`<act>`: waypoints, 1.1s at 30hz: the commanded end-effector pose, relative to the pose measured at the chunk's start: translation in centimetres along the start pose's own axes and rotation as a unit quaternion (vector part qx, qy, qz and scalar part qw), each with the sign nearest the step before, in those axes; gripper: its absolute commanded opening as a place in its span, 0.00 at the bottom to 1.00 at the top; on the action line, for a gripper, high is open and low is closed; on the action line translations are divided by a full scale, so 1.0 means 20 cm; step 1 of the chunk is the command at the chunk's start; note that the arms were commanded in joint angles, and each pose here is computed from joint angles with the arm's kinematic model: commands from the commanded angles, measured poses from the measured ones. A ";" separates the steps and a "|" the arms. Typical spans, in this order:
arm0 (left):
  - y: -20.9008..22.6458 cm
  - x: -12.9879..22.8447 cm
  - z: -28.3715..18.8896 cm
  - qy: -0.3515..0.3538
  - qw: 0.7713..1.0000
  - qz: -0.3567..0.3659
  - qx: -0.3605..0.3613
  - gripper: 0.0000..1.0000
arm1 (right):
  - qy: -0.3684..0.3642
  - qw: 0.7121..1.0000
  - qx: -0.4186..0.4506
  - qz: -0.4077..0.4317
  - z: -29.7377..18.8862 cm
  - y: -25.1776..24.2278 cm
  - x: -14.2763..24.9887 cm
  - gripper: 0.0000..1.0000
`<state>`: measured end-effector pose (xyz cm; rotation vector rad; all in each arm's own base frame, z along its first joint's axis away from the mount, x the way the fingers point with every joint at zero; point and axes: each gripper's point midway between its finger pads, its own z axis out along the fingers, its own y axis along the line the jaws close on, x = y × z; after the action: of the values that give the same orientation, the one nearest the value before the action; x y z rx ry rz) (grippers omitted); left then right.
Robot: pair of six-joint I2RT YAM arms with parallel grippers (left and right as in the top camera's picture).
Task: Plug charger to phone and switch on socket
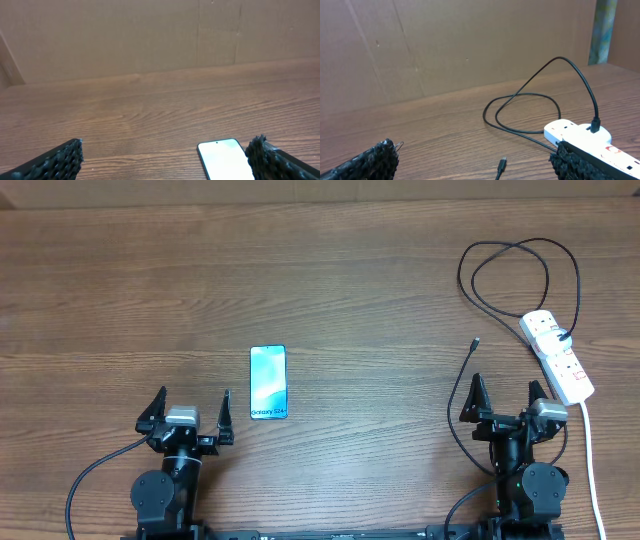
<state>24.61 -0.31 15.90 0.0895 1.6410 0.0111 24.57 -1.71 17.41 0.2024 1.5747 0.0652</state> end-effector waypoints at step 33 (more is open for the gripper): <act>0.00 0.00 0.00 -0.004 1.000 0.010 0.001 0.99 | 0.000 1.000 0.000 -0.002 0.00 0.00 0.01 1.00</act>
<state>24.61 -0.31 15.90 0.0964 1.6406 0.0175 24.57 -1.71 17.41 0.2027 1.5747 0.0655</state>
